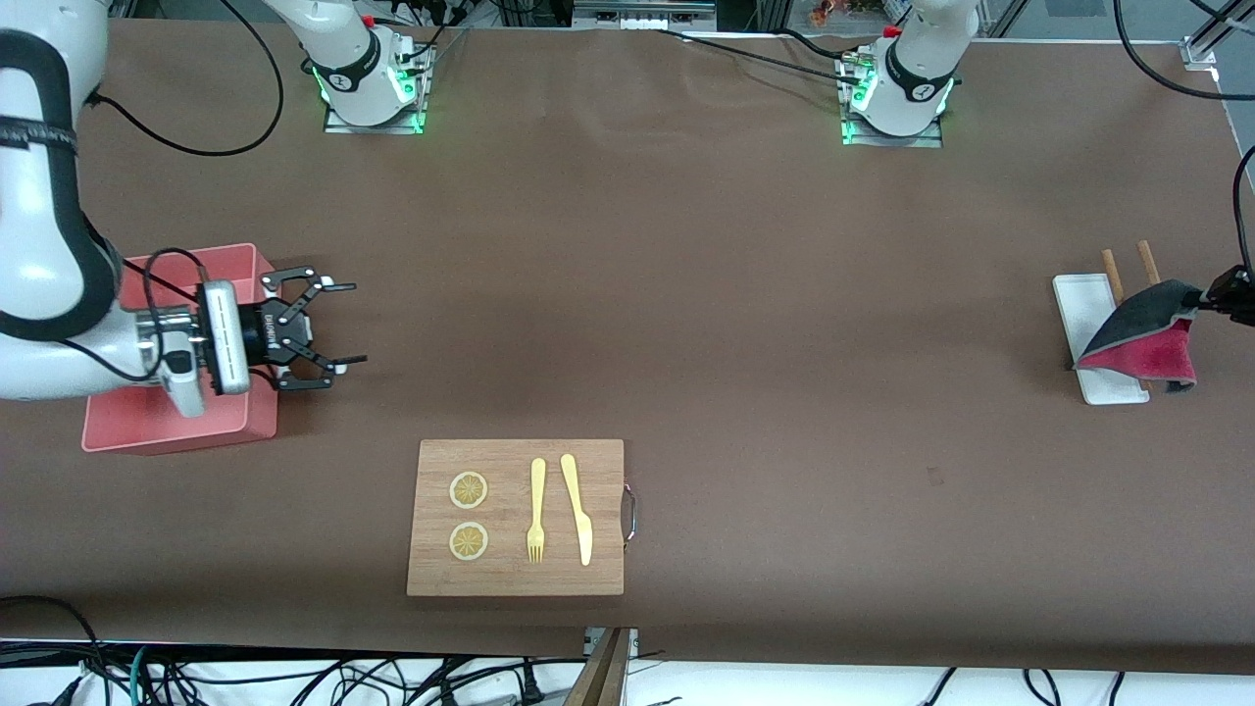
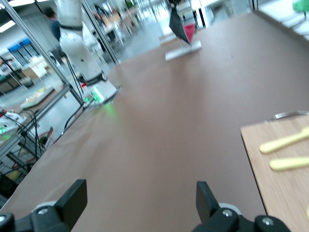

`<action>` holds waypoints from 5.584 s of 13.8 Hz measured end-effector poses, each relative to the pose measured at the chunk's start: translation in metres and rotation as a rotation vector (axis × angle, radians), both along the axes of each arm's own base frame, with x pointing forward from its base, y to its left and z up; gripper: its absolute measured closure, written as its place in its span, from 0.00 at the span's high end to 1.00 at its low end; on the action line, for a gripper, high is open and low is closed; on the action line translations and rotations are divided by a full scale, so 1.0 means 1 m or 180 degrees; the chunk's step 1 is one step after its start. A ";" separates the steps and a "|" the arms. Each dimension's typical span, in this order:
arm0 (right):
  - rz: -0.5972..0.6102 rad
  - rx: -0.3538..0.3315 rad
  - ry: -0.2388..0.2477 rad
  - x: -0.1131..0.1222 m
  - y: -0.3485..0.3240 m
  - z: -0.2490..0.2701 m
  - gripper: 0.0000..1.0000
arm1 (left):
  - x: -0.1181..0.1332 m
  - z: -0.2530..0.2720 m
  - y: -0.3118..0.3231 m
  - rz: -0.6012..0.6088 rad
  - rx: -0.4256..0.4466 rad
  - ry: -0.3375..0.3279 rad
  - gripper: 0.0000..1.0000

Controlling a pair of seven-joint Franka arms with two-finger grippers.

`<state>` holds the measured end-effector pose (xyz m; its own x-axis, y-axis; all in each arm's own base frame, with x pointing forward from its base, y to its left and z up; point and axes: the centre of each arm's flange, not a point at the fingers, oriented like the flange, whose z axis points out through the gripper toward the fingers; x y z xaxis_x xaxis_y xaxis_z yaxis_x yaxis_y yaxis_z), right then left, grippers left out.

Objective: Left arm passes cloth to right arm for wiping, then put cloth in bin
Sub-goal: 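Carry the cloth toward the right gripper while the right gripper approaches, then grasp the cloth with the right gripper and release the left gripper, then pull the cloth away with the right gripper while the left gripper withdraws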

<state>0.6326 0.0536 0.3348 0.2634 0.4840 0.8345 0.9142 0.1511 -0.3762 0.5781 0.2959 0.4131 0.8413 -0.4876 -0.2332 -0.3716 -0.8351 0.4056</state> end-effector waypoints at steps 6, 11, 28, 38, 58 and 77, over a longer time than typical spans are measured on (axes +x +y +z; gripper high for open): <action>-0.0123 0.0809 -0.0136 -0.005 0.082 -0.008 1.00 | 0.009 0.119 -0.160 0.0171 0.0249 0.0014 0.02; -0.0357 0.1074 -0.0223 -0.010 0.193 0.004 1.00 | 0.019 0.132 -0.295 0.0226 -0.0383 0.0159 0.02; -0.0882 0.1223 -0.0459 -0.061 0.347 -0.048 1.00 | 0.020 0.091 -0.639 -0.0255 -0.1848 -0.0183 0.02; -0.0983 0.1176 -0.0505 -0.078 0.336 -0.090 1.00 | 0.018 0.099 -0.661 -0.0078 -0.1836 -0.0305 0.02; -0.0956 0.0962 -0.0509 -0.047 0.295 -0.054 0.01 | 0.019 0.105 -0.658 -0.0059 -0.1838 -0.0347 0.17; -0.1840 -0.2919 0.1081 -0.070 0.111 0.128 0.01 | 0.060 0.151 -0.400 -0.0082 0.0748 -0.1045 1.00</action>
<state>0.5621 0.1644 0.4625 0.7907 0.6081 0.0707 0.5871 -0.7204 -0.3692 0.6378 -0.1041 0.5638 0.8778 -0.4750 -0.0617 -0.4717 -0.8797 0.0610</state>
